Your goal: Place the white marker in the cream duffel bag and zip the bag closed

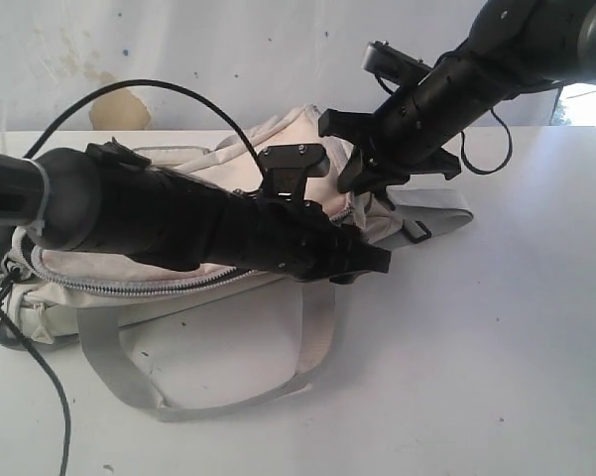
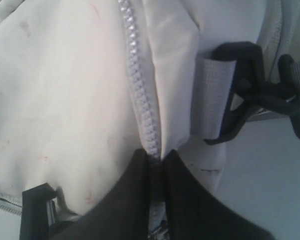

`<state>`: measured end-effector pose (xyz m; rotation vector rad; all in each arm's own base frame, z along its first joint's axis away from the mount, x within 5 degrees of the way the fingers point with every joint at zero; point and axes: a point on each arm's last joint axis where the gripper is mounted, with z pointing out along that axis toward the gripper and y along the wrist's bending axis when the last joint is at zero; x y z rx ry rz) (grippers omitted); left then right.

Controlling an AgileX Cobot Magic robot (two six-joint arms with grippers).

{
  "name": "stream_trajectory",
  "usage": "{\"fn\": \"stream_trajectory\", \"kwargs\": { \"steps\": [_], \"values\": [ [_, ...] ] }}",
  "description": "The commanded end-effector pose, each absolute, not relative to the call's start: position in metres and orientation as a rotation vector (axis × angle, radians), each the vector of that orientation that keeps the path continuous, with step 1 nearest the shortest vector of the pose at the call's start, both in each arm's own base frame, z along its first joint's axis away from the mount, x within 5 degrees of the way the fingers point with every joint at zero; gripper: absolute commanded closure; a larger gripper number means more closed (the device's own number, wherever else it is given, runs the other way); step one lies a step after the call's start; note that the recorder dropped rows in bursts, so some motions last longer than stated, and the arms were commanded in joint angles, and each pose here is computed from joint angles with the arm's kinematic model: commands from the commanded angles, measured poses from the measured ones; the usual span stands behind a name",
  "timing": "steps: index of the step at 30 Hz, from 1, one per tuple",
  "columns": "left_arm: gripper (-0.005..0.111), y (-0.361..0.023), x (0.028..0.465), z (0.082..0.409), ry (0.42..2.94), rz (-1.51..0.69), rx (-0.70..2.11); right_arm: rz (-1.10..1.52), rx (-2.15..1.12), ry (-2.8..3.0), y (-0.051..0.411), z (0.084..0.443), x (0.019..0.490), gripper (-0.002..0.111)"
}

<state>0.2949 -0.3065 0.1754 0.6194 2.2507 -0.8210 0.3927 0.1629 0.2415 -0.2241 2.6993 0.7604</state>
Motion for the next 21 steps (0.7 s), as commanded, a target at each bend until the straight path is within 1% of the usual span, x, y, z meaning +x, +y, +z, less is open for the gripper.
{"fn": "stream_trajectory", "kwargs": {
  "steps": [1, 5, 9, 14, 16, 17, 18, 19, 21],
  "values": [
    [0.056, -0.313, 0.305, 0.176, 2.223, -0.778, 0.619, 0.777, -0.227, 2.695, 0.161, 0.249, 0.391, 0.108],
    [0.056, -0.315, 0.312, 0.169, 2.227, -0.728, 0.603, 0.781, -0.233, 2.707, 0.161, 0.249, 0.390, 0.108],
    [0.056, -0.319, 0.316, 0.164, 2.229, -0.726, 0.603, 0.782, -0.235, 2.711, 0.161, 0.249, 0.389, 0.108],
    [0.056, -0.323, 0.327, 0.171, 2.191, -0.678, 0.583, 0.787, -0.242, 2.723, 0.161, 0.248, 0.388, 0.108],
    [0.069, -0.322, 0.330, 0.172, 2.187, -0.653, 0.568, 0.781, -0.265, 2.716, 0.161, 0.248, 0.388, 0.108],
    [0.089, -0.323, 0.329, 0.172, 2.186, -0.666, 0.574, 0.781, -0.267, 2.716, 0.161, 0.248, 0.388, 0.108],
    [0.097, -0.323, 0.328, 0.172, 2.184, -0.674, 0.585, 0.781, -0.267, 2.716, 0.161, 0.248, 0.388, 0.108],
    [0.106, -0.326, 0.325, 0.173, 2.167, -0.707, 0.659, 0.775, -0.270, 2.717, 0.161, 0.248, 0.388, 0.108],
    [0.107, -0.330, 0.319, 0.177, 2.140, -0.770, 0.740, 0.732, -0.289, 2.715, 0.159, 0.247, 0.389, 0.108]
  ]
}}
